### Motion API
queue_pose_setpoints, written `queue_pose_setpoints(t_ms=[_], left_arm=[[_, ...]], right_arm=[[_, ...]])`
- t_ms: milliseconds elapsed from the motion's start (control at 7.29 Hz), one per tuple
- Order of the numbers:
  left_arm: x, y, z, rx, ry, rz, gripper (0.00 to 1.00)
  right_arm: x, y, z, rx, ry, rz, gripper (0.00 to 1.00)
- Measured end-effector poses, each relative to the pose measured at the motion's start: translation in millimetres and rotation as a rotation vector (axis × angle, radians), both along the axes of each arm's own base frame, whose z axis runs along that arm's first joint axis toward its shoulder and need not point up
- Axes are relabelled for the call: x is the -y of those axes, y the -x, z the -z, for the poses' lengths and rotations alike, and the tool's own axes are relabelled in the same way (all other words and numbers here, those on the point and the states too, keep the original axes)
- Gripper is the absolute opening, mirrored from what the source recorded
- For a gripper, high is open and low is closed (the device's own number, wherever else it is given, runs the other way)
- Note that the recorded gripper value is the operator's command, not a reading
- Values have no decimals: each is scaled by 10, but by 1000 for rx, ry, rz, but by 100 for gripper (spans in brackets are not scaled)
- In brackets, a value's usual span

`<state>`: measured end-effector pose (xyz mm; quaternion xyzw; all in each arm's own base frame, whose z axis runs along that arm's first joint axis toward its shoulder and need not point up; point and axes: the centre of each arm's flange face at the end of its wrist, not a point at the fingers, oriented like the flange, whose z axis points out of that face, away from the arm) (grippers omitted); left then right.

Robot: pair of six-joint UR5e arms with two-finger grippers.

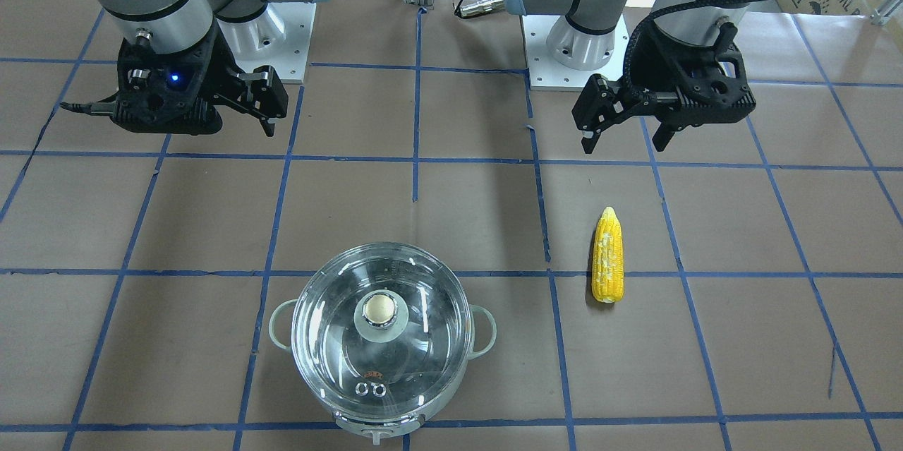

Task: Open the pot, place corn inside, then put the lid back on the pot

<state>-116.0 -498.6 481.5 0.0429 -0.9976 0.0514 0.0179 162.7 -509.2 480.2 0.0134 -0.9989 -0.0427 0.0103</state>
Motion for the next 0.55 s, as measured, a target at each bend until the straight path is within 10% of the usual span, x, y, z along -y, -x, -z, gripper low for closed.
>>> queue_pose_setpoints(t_ms=[549], left_arm=[[45,-21,7,-6,3,15,100]], right_arm=[[19,-9,3,2,4,-13,97]])
